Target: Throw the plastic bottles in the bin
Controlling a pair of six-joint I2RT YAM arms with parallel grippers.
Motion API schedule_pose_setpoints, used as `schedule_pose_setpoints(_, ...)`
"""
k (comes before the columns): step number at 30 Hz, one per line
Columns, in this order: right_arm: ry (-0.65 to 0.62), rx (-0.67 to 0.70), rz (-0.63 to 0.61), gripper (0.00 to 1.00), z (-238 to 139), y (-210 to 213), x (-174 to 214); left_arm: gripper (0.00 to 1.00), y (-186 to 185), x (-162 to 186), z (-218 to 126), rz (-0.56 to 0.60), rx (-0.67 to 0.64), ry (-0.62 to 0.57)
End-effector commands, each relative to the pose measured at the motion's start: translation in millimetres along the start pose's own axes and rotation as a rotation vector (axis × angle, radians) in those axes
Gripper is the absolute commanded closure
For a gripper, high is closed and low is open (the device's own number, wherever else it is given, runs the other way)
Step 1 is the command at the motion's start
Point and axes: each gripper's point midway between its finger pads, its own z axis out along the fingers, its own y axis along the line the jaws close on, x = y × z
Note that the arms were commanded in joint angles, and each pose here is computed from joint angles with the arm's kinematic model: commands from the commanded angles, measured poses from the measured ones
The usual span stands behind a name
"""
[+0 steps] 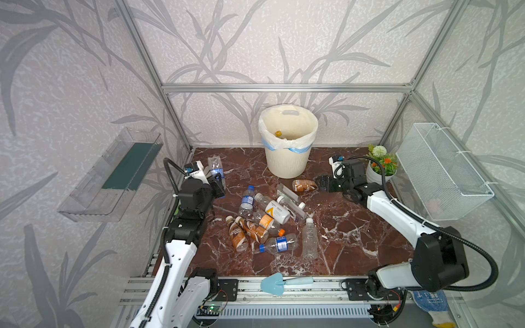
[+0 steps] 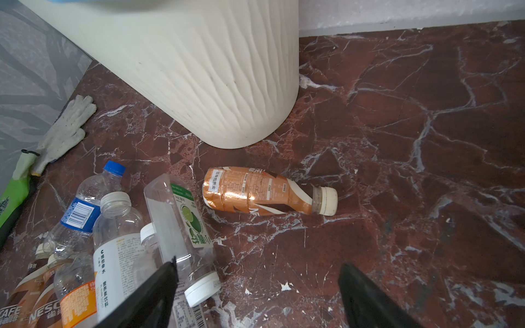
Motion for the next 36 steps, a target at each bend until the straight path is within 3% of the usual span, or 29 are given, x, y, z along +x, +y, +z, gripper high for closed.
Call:
schedule_pose_setpoints(1,-0.028,-0.002,0.008,0.11,-10,3,-12,0.71,-62,-74,-27,0.128,0.259,-0.246)
schedule_pose_setpoints(6,-0.043,-0.001,0.015,0.11,-14,4,-15,0.71,-127,-134,-58,0.263,0.469,-0.423)
schedule_pose_setpoints(9,-0.065,-0.014,0.032,0.11,-15,7,-17,0.71,-175,-162,-52,0.306,0.593,-0.475)
schedule_pose_setpoints(12,-0.079,-0.033,0.052,0.11,-14,9,-17,0.71,-223,-178,-4,0.291,0.688,-0.433)
schedule_pose_setpoints(14,-0.079,-0.049,0.059,0.12,-10,13,-15,0.71,-243,-184,50,0.225,0.701,-0.357)
schedule_pose_setpoints(16,-0.058,-0.058,0.062,0.12,-9,15,-12,0.72,-259,-177,83,0.204,0.748,-0.263)
schedule_pose_setpoints(20,-0.053,-0.033,0.04,0.11,-14,10,-1,0.55,-226,-169,100,0.178,0.554,-0.219)
schedule_pose_setpoints(25,-0.01,-0.021,0.028,0.11,-4,6,7,0.39,-144,-136,108,0.154,0.269,-0.14)
schedule_pose_setpoints(31,-0.004,-0.043,0.031,0.11,2,10,6,0.32,-33,-90,127,-0.013,-0.006,-0.049)
schedule_pose_setpoints(36,0.01,-0.021,0.03,0.1,4,5,12,0.31,14,-39,175,-0.12,-0.071,0.144)
